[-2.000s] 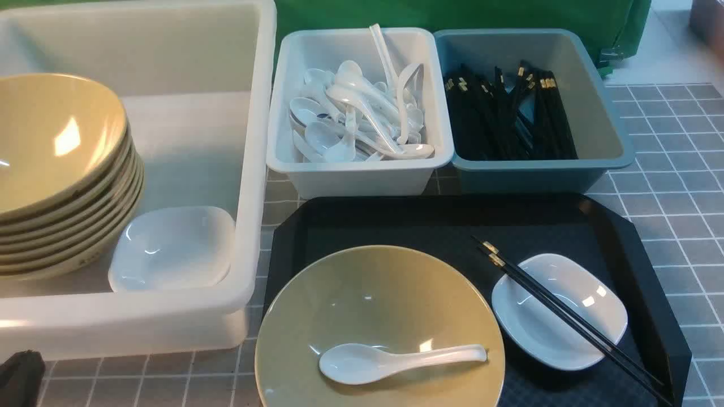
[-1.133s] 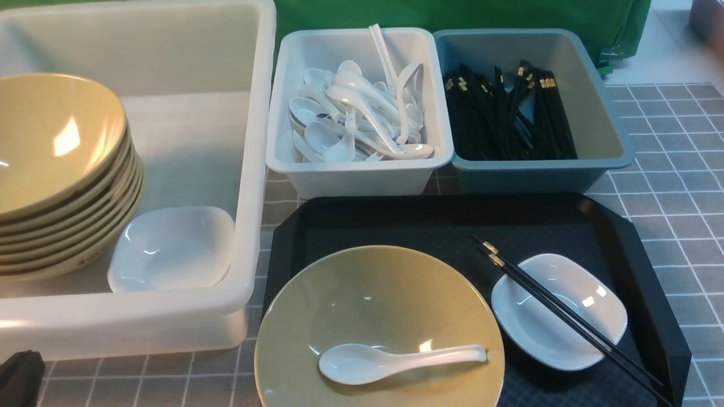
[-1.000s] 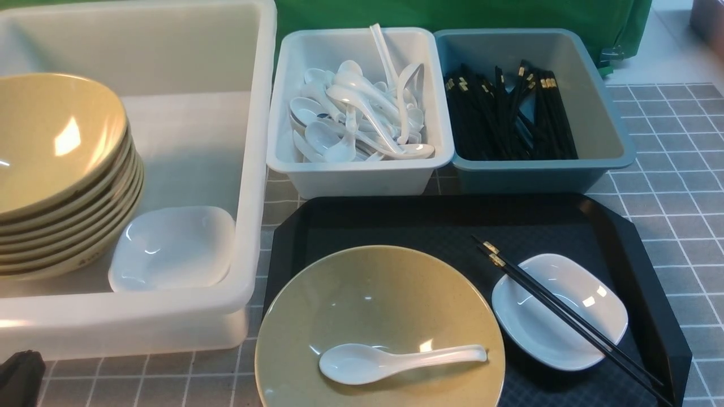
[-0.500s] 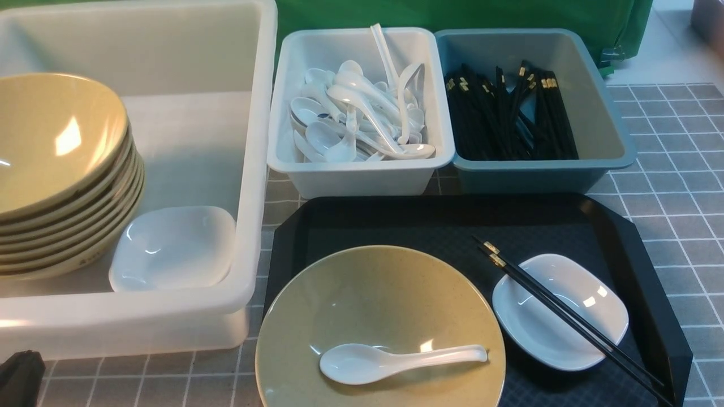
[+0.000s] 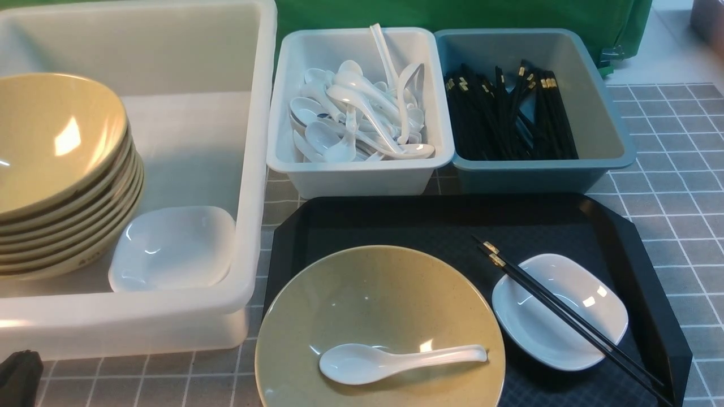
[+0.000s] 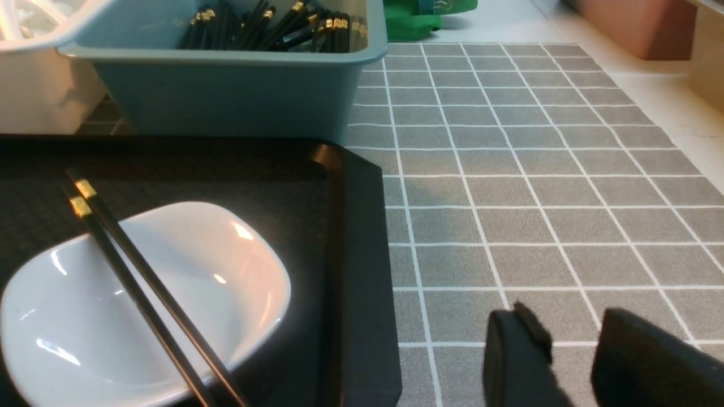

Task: On grey table put chopsticks spoon bowls plates into blue grey white boxes.

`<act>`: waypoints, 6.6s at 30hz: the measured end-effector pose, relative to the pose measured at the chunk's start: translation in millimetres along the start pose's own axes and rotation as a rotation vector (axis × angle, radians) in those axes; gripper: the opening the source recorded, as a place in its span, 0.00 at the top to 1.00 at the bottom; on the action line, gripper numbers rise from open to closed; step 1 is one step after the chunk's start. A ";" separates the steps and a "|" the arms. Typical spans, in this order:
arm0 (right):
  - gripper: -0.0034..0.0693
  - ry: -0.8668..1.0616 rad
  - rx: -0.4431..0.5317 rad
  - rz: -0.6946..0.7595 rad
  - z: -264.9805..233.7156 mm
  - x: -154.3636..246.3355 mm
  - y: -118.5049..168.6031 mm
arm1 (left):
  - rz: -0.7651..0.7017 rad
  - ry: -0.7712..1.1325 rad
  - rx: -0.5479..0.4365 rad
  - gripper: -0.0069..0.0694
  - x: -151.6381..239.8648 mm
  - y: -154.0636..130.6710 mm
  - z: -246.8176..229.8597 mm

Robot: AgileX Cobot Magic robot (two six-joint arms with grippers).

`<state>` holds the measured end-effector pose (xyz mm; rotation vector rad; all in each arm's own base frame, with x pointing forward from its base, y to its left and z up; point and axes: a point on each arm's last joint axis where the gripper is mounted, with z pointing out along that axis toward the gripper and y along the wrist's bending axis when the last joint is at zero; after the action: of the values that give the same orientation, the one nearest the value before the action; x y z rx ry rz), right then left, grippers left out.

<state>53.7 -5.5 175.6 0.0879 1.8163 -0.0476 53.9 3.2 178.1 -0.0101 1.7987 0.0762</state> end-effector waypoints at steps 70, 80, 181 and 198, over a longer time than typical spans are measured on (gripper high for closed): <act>0.27 1.117 -0.521 -0.676 176.8 -125.3 148.8 | 0.603 0.826 0.961 0.92 -192.8 -216.0 74.3; 0.31 1.236 -0.509 -0.675 216.9 -85.8 148.5 | 0.633 0.814 0.962 0.92 -188.7 -220.6 79.4; 0.26 1.028 -1.102 -1.302 159.5 -60.1 282.9 | 0.228 0.479 0.751 0.92 -171.0 -77.0 1.5; 0.77 0.870 -0.959 -1.213 171.7 -143.9 282.0 | 0.227 0.554 0.729 0.92 -164.4 -92.6 27.9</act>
<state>278.6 256.9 277.2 -1.9081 2.2554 0.0191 122.8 -93.3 327.4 0.7563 2.2747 -0.4646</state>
